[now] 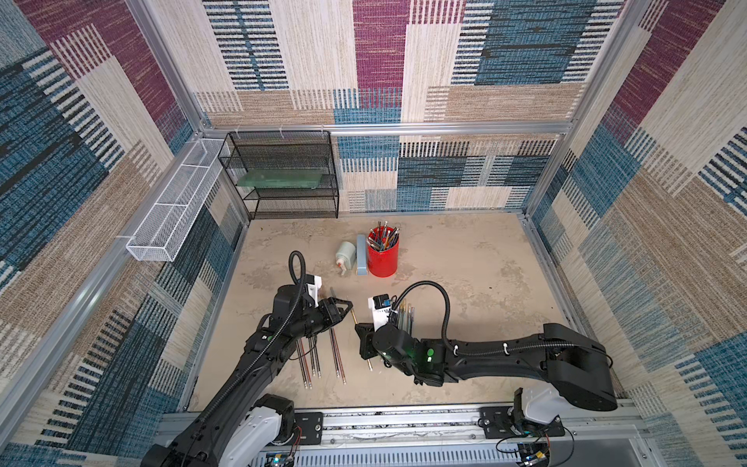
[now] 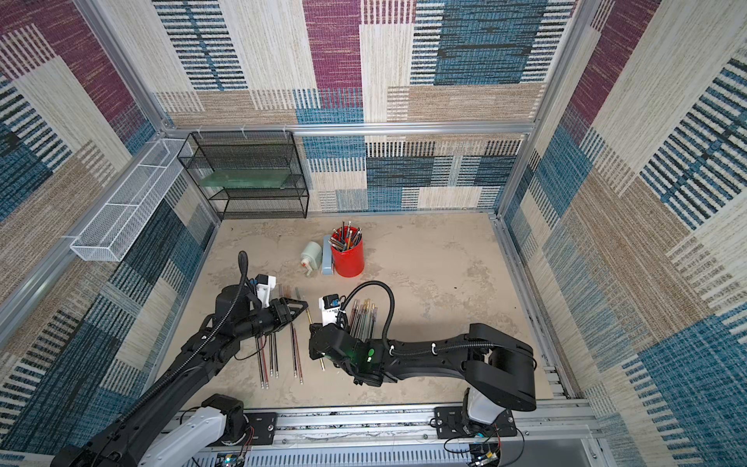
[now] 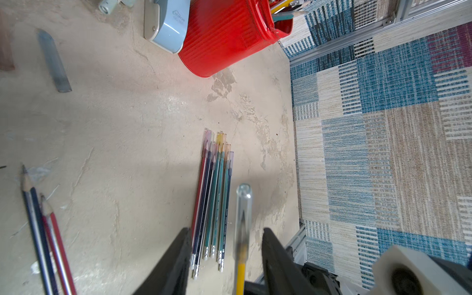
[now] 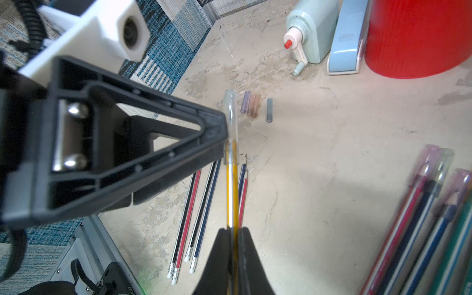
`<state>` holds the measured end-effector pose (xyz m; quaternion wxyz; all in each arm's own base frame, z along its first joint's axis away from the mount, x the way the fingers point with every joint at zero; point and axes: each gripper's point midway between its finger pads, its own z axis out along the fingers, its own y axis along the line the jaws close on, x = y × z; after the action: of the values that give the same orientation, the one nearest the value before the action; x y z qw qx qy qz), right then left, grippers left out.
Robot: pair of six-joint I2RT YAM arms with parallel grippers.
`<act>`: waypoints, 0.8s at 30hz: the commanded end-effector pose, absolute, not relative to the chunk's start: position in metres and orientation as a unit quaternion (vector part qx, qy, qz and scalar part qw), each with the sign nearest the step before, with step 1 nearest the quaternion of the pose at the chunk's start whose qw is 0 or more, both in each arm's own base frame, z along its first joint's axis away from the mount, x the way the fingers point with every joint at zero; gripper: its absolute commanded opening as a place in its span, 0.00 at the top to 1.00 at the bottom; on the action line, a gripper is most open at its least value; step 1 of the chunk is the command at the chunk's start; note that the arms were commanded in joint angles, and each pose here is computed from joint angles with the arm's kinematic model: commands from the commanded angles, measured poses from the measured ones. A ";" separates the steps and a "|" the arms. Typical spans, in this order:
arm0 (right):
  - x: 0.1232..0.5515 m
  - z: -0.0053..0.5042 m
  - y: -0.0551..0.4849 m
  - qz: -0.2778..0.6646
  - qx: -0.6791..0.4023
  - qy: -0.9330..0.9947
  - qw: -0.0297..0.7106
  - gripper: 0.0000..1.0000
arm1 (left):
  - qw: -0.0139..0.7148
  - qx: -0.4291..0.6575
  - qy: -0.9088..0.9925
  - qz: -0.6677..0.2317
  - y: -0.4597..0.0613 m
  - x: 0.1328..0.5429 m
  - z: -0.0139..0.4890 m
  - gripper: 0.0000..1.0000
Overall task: Remove the protective cover of the pencils
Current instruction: Remove the protective sleeve from the pencil.
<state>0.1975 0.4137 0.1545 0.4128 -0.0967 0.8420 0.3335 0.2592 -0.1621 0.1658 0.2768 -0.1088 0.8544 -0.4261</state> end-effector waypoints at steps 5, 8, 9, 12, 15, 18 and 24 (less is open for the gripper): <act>0.195 0.168 0.419 0.346 -0.099 0.830 0.426 1.00 | 0.287 -0.101 0.845 -0.441 -0.168 0.270 0.177 0.68; 0.194 0.169 0.418 0.345 -0.101 0.828 0.430 0.99 | 0.288 -0.099 0.844 -0.442 -0.170 0.269 0.178 0.72; 0.195 0.169 0.418 0.343 -0.100 0.828 0.432 0.99 | 0.290 -0.099 0.844 -0.441 -0.169 0.269 0.178 0.74; 0.196 0.169 0.418 0.339 -0.099 0.829 0.434 0.99 | 0.290 -0.102 0.844 -0.439 -0.168 0.268 0.176 0.77; 0.196 0.170 0.420 0.343 -0.100 0.829 0.431 0.99 | 0.290 -0.099 0.843 -0.442 -0.169 0.268 0.178 0.78; 0.197 0.169 0.421 0.341 -0.100 0.829 0.433 0.99 | 0.289 -0.097 0.844 -0.442 -0.170 0.267 0.177 0.72; 0.198 0.174 0.423 0.342 -0.101 0.829 0.431 0.99 | 0.287 -0.092 0.843 -0.447 -0.172 0.265 0.178 0.74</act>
<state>0.1957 0.4212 0.1664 0.4230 -0.1033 0.8343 0.3383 0.2651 -0.1681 0.1709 0.2821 -0.1003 0.8501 -0.4333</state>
